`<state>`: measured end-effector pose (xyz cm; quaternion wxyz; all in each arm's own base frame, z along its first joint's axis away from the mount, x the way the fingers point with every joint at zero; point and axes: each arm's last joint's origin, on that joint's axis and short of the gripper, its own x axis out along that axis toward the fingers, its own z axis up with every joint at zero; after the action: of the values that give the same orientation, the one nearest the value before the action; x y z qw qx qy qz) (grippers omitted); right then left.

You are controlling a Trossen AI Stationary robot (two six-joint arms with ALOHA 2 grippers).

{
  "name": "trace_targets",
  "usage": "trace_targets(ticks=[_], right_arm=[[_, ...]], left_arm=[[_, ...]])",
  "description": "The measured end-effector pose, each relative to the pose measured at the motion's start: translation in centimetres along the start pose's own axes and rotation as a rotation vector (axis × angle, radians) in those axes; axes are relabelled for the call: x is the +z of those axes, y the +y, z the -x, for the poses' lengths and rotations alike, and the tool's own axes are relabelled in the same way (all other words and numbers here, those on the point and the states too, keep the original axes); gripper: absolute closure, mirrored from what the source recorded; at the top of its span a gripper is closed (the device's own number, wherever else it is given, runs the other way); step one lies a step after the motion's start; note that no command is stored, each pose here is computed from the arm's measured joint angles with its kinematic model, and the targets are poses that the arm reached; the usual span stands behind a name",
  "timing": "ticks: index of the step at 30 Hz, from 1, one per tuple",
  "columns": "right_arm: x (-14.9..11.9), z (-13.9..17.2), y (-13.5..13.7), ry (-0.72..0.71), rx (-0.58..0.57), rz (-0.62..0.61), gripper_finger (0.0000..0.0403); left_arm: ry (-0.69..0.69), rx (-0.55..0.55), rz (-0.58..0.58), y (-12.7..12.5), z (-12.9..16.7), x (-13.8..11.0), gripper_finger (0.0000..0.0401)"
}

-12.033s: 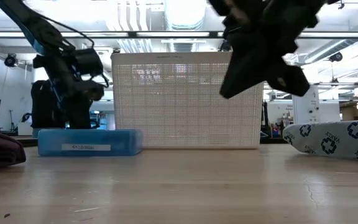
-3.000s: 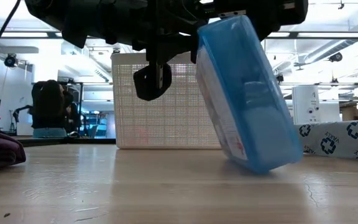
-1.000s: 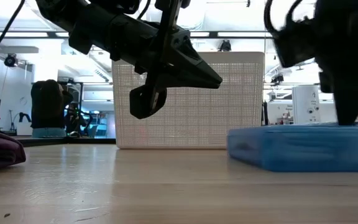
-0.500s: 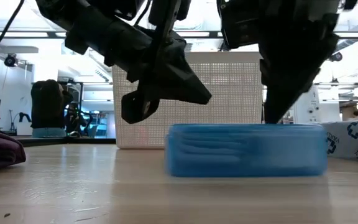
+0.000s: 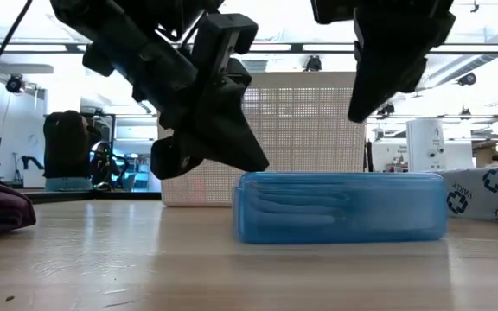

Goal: Pick & place medical supplies in basket/bin
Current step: Put the blue first aid kit box into the white bin

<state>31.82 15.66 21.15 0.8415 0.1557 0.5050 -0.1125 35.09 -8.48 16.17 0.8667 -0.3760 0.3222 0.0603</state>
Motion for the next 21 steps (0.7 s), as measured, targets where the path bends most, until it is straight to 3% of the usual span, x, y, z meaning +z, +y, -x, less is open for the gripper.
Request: trace_targets(ticks=[5,12,16,21], right_arm=[[0.1,1.6,-0.1,-0.045,-0.009,0.007,0.0392],[-1.5,3.3,-1.2,0.069,-0.096,-0.014,0.0392],[-2.8,2.7,-1.5,0.195,-0.064,-0.045,0.0392],[-4.1,0.8,-1.2,0.209,-0.006,-0.045,0.0392]], left_arm=[[0.007,0.004,0.019,0.2,-0.6,-0.2,0.0393],[0.035,0.014,0.028,0.4,-0.6,-0.4,0.0393],[0.049,0.026,0.024,0.6,-0.5,-0.6,0.0393],[0.052,0.026,0.014,0.6,-0.5,-0.6,0.0393]])
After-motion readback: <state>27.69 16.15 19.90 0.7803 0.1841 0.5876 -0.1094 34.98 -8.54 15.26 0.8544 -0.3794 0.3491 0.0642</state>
